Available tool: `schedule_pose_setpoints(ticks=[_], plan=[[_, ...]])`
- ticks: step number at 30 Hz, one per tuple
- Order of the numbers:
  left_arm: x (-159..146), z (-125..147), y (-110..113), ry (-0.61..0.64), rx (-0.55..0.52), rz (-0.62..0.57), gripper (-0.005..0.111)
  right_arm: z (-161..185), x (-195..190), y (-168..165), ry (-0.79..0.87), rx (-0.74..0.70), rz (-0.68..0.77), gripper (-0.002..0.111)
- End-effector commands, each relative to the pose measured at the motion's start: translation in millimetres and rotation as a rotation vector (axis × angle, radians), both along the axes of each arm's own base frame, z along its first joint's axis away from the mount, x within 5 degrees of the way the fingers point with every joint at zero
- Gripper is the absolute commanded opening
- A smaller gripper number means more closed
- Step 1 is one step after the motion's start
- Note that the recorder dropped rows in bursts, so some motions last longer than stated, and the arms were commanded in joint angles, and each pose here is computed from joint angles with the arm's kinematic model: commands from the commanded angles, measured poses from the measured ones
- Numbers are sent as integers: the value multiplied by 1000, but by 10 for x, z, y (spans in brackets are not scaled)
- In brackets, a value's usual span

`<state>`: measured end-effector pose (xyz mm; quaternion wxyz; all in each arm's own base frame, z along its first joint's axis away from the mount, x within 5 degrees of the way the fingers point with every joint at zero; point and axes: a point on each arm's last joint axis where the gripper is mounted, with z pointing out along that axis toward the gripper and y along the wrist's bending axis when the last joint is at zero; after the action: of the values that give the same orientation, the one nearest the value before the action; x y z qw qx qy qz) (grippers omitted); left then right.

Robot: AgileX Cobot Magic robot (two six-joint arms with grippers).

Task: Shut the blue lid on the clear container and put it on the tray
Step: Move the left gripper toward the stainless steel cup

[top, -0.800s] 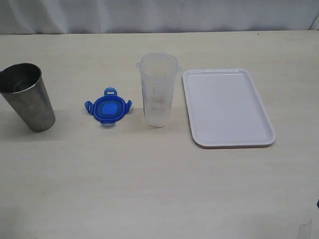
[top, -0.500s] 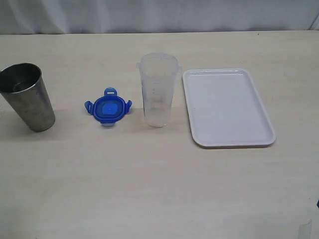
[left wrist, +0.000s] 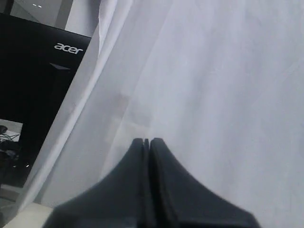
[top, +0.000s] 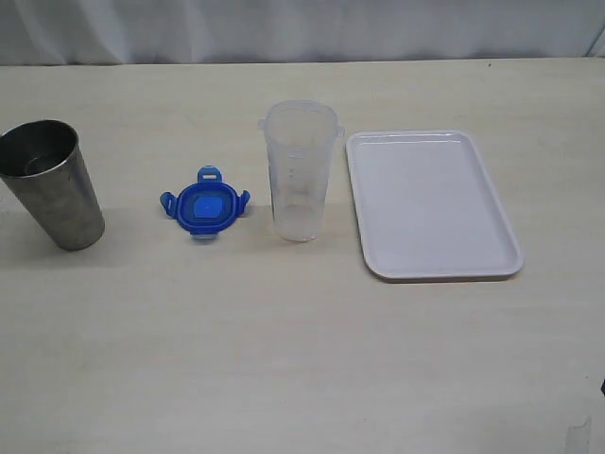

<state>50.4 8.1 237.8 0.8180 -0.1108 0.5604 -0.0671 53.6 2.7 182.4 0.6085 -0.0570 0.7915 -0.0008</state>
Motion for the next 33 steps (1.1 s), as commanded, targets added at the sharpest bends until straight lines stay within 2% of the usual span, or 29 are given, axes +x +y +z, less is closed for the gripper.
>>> schedule_pose_setpoints(ticks=[1,3,4,6,8,10,11,15,21,24,33], plan=[[-11,23,-16,-38,1,-19,5,-4,-1,-3,-5,-5,-4,5],[-10,21,-29,-33,29,-23,17,-4,-1,-3,-5,-5,-4,5],[-9,21,-34,-33,27,-31,26,-4,-1,-3,-5,-5,-4,5],[-10,23,-44,-37,25,-43,50,-4,-1,-3,-5,-5,-4,5],[-18,45,-56,-61,51,-46,81,-4,-1,-3,-5,-5,-4,5],[-35,82,-63,-104,72,-44,101,-4,-1,-3,-5,-5,-4,5],[-45,101,-63,-128,74,-44,105,-4,-1,-3,-5,-5,-4,5],[-10,136,-64,-149,79,-44,105,-4,-1,-3,-5,-5,-4,5],[197,119,-87,-75,101,-74,105,-4,-1,-3,-5,-5,-4,5],[340,68,-128,-5,158,-109,105,-4,-1,-3,-5,-5,-4,5],[780,-214,-175,208,184,-189,105,-4,-1,-3,-5,-5,-4,5]])
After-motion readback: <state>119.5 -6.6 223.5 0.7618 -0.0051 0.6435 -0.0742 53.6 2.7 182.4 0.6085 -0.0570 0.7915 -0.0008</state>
